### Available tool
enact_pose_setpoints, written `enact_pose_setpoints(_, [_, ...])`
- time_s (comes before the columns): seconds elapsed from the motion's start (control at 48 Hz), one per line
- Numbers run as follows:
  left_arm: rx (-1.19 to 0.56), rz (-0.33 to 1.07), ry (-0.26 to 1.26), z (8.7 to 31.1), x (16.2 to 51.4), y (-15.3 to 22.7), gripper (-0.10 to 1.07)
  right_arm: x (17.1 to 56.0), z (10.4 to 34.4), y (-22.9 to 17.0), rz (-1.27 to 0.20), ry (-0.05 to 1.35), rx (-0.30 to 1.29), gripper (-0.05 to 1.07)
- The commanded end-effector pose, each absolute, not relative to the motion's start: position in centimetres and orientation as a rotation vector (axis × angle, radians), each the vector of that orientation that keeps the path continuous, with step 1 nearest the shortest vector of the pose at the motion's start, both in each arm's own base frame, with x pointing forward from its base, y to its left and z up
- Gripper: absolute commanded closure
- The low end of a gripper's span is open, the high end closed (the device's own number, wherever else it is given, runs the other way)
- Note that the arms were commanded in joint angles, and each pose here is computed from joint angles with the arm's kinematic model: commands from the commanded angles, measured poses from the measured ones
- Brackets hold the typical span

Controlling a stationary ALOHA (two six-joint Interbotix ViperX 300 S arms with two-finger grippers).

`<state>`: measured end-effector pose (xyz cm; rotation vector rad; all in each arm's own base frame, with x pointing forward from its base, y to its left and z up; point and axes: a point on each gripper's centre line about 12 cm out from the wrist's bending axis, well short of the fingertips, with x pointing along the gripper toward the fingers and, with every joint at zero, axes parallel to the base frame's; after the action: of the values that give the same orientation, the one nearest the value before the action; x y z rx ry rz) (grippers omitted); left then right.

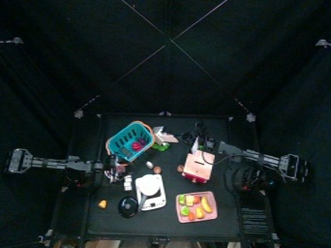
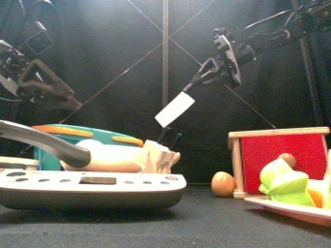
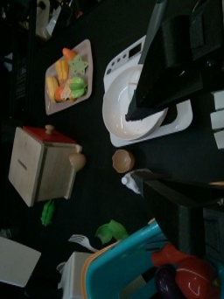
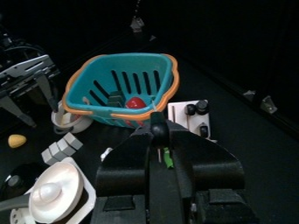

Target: Grab cleaver with other hand

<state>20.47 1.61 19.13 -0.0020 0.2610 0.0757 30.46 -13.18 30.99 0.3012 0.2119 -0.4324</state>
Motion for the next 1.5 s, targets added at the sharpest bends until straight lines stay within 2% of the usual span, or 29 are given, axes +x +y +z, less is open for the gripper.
enact_pose_setpoints(0.0, [0.002,0.078,0.235,19.9,20.9,1.7,0.11,30.4,32.3,-12.5,-0.393,0.149,0.295,0.62])
enact_pose_setpoints(0.229, [0.002,0.072,0.134,21.9,21.6,1.6,0.11,31.3,33.2,-8.7,-0.213,0.048,0.262,0.62])
enact_pose_setpoints(0.417, [0.005,0.044,0.014,23.3,21.8,1.0,0.11,31.7,32.1,-5.6,-0.058,0.010,0.211,0.62])
enact_pose_setpoints(0.667, [0.006,-0.030,-0.003,23.3,22.8,-0.6,0.10,32.5,31.2,-3.1,0.080,-0.031,0.196,0.62])
enact_pose_setpoints(1.062, [-0.001,-0.035,0.028,23.7,26.7,-0.9,0.11,34.3,29.5,-3.1,0.110,0.022,0.153,0.62])
enact_pose_setpoints(1.479, [-0.067,0.018,0.116,21.6,29.0,-0.4,0.11,35.6,28.7,-3.2,0.121,0.036,0.159,0.62])
